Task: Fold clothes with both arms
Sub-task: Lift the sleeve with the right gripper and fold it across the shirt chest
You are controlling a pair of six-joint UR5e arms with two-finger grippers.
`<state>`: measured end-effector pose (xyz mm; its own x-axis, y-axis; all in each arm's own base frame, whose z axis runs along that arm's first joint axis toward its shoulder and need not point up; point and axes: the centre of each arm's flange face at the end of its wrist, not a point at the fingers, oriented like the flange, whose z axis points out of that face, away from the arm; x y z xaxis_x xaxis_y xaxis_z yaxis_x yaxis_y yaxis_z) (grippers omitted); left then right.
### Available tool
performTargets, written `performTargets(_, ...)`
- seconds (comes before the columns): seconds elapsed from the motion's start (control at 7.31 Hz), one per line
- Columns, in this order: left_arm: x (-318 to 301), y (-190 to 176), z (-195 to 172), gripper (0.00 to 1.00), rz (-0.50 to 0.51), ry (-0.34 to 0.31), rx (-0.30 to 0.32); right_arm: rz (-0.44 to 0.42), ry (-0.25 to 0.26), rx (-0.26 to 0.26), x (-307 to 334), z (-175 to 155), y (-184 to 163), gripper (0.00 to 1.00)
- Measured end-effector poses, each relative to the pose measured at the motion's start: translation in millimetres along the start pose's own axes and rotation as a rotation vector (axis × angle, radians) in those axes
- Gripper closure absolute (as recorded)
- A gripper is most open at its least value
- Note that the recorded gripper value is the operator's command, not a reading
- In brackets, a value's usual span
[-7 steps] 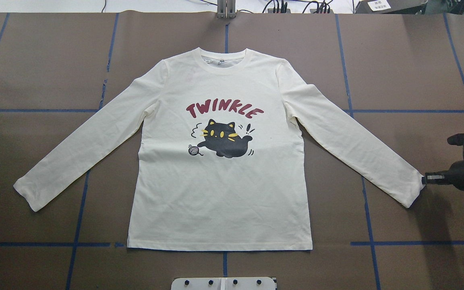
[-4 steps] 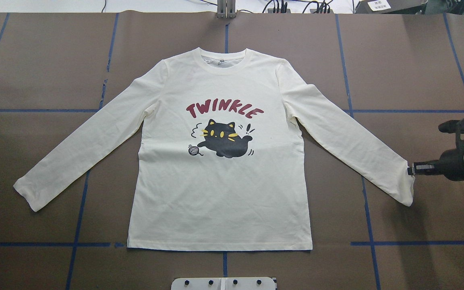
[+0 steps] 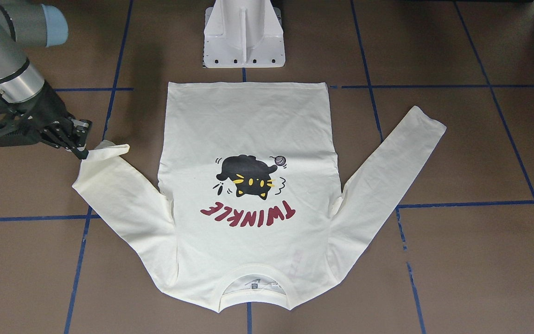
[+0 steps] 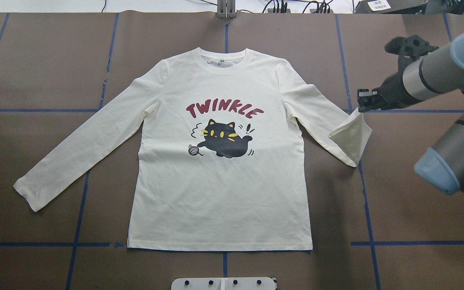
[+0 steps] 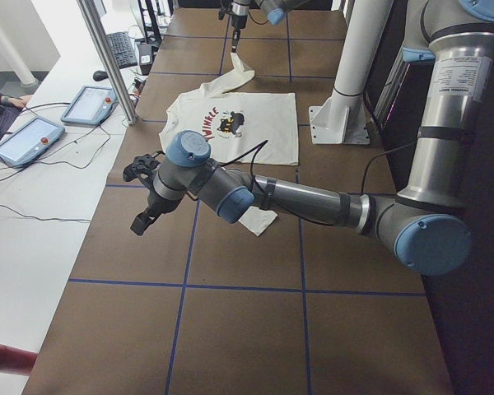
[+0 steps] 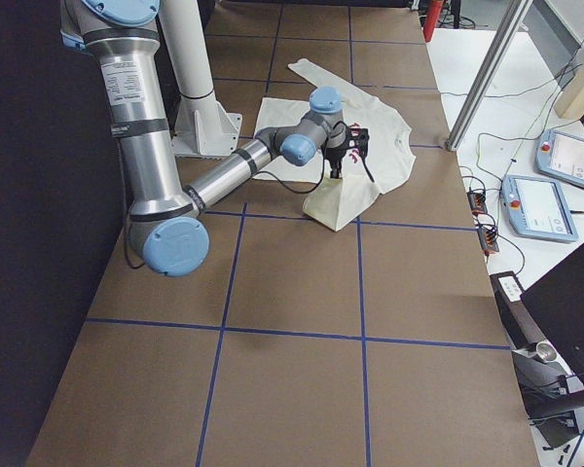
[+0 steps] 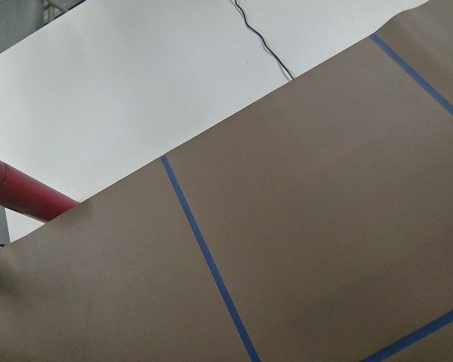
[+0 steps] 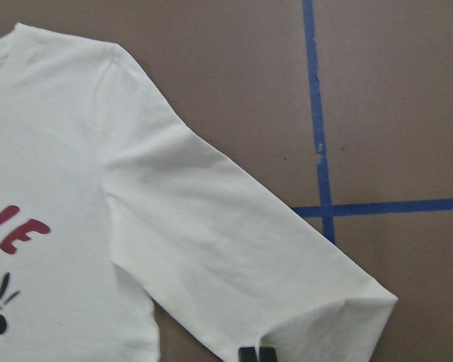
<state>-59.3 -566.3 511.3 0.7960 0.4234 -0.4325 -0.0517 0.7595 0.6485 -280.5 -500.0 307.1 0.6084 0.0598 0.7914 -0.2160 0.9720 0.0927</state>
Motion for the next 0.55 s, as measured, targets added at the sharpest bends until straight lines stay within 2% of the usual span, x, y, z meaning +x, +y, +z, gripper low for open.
performTargets(0.27,0,-1,0,0.0,0.0,-0.002,0.001,-0.017,0.004,0.083,-112,-58,-43,1.0)
performTargets(0.41,0,-1,0,0.0,-0.001,-0.002,0.0,-0.055,0.002,0.143,-170,-71,-54,1.0)
performTargets(0.55,-1,-1,0,0.0,-0.004,-0.002,-0.002,-0.092,0.01,0.184,-228,-69,-59,1.0)
